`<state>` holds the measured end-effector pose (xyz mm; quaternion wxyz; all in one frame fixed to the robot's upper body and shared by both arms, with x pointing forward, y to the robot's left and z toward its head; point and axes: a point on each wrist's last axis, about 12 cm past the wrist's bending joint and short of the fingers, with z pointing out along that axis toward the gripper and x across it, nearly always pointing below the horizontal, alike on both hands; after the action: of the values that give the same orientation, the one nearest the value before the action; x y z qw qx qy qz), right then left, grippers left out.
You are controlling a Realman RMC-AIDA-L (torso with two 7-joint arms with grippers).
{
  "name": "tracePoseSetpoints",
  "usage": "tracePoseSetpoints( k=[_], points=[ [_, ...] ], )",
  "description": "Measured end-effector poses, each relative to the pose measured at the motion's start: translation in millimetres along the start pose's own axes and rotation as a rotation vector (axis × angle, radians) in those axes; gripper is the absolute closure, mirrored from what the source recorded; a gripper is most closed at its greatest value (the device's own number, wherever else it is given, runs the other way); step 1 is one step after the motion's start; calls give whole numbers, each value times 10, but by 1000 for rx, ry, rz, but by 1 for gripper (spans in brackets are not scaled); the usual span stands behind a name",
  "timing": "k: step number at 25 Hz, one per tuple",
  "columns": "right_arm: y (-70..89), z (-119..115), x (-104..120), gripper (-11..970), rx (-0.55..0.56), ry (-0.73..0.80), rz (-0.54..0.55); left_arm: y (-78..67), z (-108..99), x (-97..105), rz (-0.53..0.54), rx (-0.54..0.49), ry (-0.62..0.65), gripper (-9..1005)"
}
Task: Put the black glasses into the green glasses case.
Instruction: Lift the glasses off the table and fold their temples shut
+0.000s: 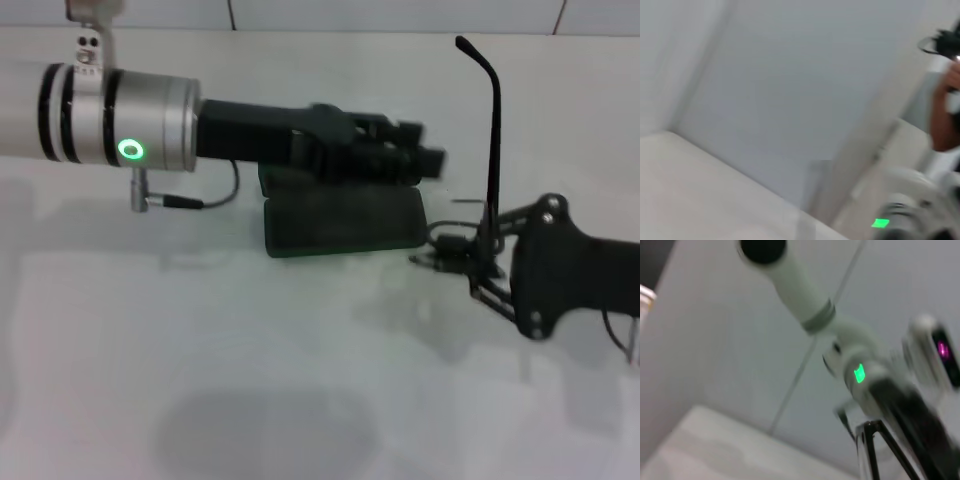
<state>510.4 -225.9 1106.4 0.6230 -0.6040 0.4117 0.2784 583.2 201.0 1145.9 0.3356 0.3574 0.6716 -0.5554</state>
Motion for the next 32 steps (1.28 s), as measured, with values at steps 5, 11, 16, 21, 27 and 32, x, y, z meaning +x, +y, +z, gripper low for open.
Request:
tracePoseSetpoints(
  k=[5, 11, 16, 21, 27, 32],
  points=[
    [110, 76, -166, 850, -116, -161, -7, 163, 114, 73, 7, -140, 26, 268],
    [131, 457, -73, 848, -189, -181, 95, 103, 411, 36, 80, -87, 26, 268],
    [100, 477, 23, 847, -129, -145, 147, 54, 369, 15, 89, -54, -32, 268],
    [90, 444, 97, 845, -64, -99, 166, -35, 340, 46, 135, 19, -33, 268],
    [102, 425, 118, 844, -46, -89, 173, -48, 362, 49, 136, 33, -29, 268],
    [112, 404, 130, 842, -27, -85, 180, -43, 373, 60, 130, 31, -20, 268]
  ],
)
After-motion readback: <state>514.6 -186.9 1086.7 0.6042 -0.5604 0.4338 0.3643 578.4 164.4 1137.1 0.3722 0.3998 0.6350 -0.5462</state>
